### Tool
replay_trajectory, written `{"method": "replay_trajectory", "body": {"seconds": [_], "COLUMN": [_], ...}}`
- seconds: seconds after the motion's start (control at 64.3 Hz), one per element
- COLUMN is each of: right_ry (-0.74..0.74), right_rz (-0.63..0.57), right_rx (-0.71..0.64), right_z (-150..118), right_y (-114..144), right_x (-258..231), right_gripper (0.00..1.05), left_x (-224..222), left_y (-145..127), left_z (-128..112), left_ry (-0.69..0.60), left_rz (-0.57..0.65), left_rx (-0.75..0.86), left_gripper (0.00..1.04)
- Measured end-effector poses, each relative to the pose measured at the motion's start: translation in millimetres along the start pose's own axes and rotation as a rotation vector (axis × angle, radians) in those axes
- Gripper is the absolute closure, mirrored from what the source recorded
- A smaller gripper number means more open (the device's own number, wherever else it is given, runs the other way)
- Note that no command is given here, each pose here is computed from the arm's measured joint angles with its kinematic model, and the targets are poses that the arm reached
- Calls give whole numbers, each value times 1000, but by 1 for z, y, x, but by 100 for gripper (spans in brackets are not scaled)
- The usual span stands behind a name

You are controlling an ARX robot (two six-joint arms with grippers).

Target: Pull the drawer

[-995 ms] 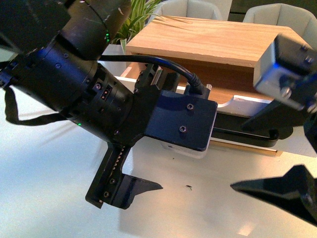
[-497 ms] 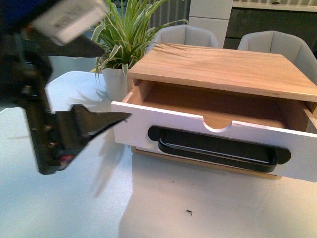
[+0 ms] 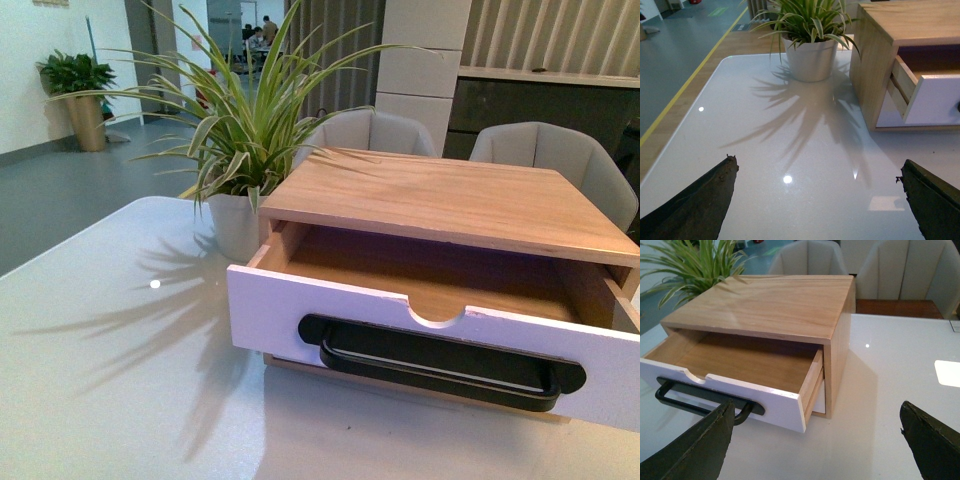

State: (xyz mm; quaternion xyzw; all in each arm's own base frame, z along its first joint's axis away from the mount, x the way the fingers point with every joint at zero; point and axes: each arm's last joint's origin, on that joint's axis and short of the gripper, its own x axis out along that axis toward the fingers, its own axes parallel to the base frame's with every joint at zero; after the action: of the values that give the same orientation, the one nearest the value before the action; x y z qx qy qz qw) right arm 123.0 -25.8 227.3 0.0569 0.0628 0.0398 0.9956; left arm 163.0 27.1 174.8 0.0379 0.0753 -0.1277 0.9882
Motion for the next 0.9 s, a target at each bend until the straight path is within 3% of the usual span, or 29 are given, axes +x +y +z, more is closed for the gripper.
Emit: {"method": "replay_trajectory", "body": {"seconds": [0.187,0.249,0.28,0.373,0.544,0.902], "right_ry": [-32,-119,-124,-120,-122,-127], "right_rz": [-36,-90,-89,-89,-79,-81], "right_rx": [18,-66,-82,-99,-112,-111], "right_z": [-2,-10,-15,-28,-43,-56], "right_y": [-1,2,5,9,21,21], "right_x": [0,-2,-3,-3,-5,-17], "right_gripper": [12,30,38,63,103,103], "left_x": [-4,-8,-10,-15,-22,-36], "left_y": [1,-3,-7,-16,-31,-38], "left_z": [0,-1,-3,-14,-9,-8], "left_ry": [-33,-125,-140,-133,-151,-163], "left_rz": [49,233,263,262,277,260], "left_rx": [-79,-61,-65,-72,-74,-72], "left_gripper": [10,27,36,61,102,102]}}
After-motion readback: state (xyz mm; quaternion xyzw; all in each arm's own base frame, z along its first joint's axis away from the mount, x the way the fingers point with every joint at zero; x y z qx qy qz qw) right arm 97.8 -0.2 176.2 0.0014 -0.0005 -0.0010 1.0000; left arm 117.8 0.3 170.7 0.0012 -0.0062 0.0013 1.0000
